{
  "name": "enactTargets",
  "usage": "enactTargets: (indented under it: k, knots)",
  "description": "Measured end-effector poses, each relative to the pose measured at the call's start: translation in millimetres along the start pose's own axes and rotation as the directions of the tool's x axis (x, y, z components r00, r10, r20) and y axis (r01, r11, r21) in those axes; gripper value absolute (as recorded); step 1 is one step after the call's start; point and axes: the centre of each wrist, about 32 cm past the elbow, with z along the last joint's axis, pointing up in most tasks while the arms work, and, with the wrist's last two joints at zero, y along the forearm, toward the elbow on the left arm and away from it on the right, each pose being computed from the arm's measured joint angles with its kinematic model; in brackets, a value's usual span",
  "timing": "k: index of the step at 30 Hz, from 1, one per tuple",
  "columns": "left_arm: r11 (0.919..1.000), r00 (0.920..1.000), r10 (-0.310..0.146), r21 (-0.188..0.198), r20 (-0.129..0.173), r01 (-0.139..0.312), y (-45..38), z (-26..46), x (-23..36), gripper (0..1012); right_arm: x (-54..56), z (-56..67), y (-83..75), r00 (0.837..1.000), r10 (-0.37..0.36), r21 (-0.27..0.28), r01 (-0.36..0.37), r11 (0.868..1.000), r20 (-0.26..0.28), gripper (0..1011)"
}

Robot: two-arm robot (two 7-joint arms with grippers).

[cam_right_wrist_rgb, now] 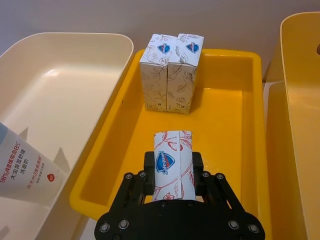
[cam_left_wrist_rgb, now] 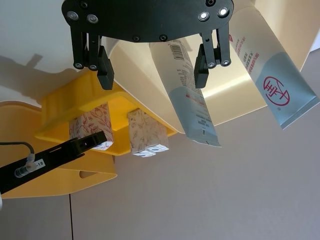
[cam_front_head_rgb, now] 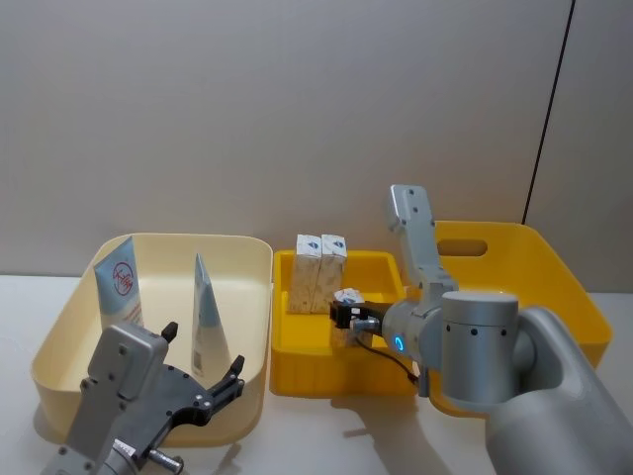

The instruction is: Bimanual collaborative sorting of washing and personal care products

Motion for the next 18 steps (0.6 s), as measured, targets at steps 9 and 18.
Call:
enactTargets:
  k: [9,18]
  knots:
    - [1.0,1.0,0.0,0.0,0.0,0.0,0.0,0.0,0.0,1003,-0.3,0.1,0.2,1.0,0.002,0.003,-0.002,1.0,0.0,415]
    - [1.0,1.0,0.0,0.0,0.0,0.0,0.0,0.0,0.0,1003,-1.3,4.6,-2.3,1.0,0.019,0.045,-0.019,0.999,0.007,415]
